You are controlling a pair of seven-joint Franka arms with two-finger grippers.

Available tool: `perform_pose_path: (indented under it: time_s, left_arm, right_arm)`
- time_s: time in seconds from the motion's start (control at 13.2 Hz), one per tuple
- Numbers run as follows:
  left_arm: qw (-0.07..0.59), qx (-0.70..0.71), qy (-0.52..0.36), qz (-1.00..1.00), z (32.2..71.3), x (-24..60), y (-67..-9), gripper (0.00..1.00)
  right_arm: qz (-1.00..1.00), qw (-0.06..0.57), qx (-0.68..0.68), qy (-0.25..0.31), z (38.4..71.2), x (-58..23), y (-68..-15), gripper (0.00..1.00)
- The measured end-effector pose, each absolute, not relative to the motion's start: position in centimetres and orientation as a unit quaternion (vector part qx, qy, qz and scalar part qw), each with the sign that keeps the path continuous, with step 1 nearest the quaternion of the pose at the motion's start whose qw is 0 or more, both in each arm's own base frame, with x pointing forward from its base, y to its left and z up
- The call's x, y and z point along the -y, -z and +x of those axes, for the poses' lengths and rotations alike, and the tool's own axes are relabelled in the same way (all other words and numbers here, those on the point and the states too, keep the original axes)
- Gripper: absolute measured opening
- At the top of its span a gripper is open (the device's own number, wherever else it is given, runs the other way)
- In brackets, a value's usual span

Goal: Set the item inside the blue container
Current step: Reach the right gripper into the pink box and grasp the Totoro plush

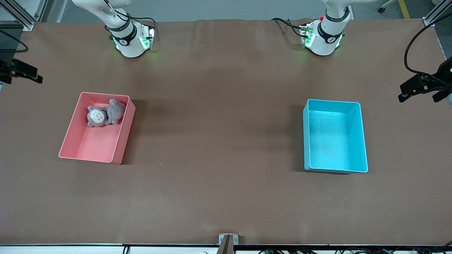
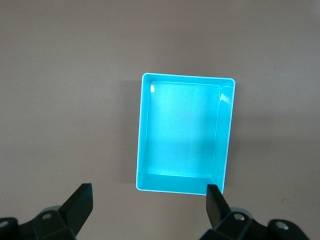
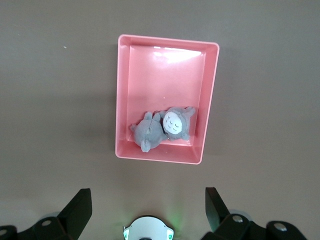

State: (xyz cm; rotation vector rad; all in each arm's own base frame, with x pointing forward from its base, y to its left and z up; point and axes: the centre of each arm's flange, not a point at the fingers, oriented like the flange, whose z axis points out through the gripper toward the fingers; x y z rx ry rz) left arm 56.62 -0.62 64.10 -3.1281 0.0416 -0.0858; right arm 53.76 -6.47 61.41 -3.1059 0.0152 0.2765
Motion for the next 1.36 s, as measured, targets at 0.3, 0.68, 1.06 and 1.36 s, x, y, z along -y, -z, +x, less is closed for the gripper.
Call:
perform_pose_path:
  time_s: [0.3,0.68,1.06,1.36]
  left_arm:
    - [0.006,-0.013,0.028,-1.0,56.6,0.6,-64.1,1.0]
    - [0.006,-0.013,0.028,-1.0,56.6,0.6,-64.1,1.0]
    - [0.006,-0.013,0.028,-1.0,56.6,0.6,-64.1,1.0]
    - [0.006,-0.013,0.03,-0.999,56.7,0.6,-64.2,1.0]
  right_arm:
    - [-0.991,0.01,-0.019,-0.134,56.6,8.1,-55.2,1.0]
    - [-0.988,0.015,-0.042,-0.147,56.0,10.8,-51.1,1.0]
    - [-0.989,0.02,-0.055,-0.137,53.1,12.0,-44.4,1.0]
    - [-0.989,0.021,-0.061,-0.131,50.5,11.8,-38.2,1.0]
